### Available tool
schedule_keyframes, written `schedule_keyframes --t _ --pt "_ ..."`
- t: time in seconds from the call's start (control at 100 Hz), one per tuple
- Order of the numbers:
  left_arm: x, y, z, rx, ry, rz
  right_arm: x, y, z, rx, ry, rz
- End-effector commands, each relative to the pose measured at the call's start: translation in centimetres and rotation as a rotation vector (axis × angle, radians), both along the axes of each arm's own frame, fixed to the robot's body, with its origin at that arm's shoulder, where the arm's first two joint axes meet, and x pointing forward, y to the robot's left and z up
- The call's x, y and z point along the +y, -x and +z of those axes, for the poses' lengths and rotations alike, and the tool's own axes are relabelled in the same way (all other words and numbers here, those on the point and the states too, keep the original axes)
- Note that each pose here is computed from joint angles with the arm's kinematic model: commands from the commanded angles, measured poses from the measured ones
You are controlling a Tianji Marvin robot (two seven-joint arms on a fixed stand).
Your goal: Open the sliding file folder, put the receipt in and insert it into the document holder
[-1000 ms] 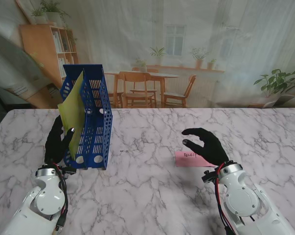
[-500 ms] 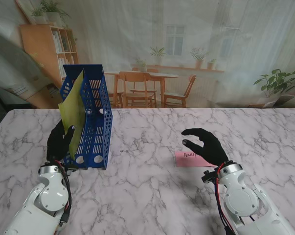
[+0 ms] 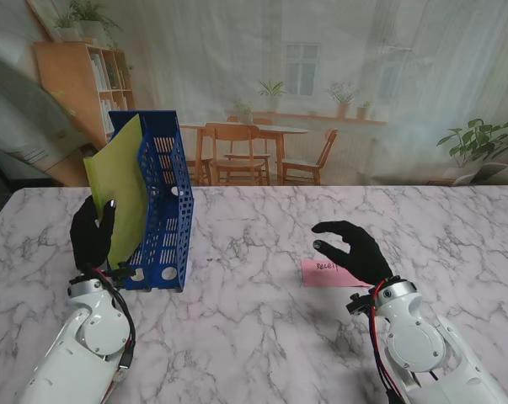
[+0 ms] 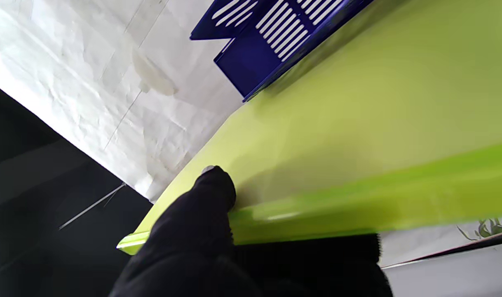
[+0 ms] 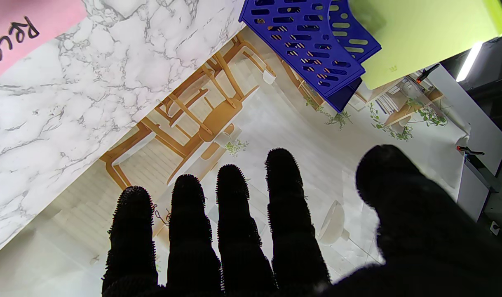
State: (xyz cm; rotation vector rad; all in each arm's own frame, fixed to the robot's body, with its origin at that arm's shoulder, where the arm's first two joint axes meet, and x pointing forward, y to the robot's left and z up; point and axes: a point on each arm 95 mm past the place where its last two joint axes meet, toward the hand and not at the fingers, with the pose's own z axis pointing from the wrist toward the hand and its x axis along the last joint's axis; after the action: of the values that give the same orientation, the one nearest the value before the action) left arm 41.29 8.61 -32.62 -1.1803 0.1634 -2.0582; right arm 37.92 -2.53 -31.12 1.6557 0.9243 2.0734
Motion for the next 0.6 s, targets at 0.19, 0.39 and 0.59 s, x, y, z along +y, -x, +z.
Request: schedule_keyframes --t 0.19,0.39,0.59 --pt "-0.7 -0.8 3.8 -0.115 0.007 -0.075 0.1 0.0 -0.3 0.017 0.004 0.000" --pt "-0.9 -0.3 8.9 -0.237 -0.025 -0.173 0.1 0.0 -0.3 0.014 0.002 -0.001" --pt "-2.0 1.2 15.1 -0.348 -0.078 -0.325 0.0 -0.1 -0.3 0.012 0.002 -0.001"
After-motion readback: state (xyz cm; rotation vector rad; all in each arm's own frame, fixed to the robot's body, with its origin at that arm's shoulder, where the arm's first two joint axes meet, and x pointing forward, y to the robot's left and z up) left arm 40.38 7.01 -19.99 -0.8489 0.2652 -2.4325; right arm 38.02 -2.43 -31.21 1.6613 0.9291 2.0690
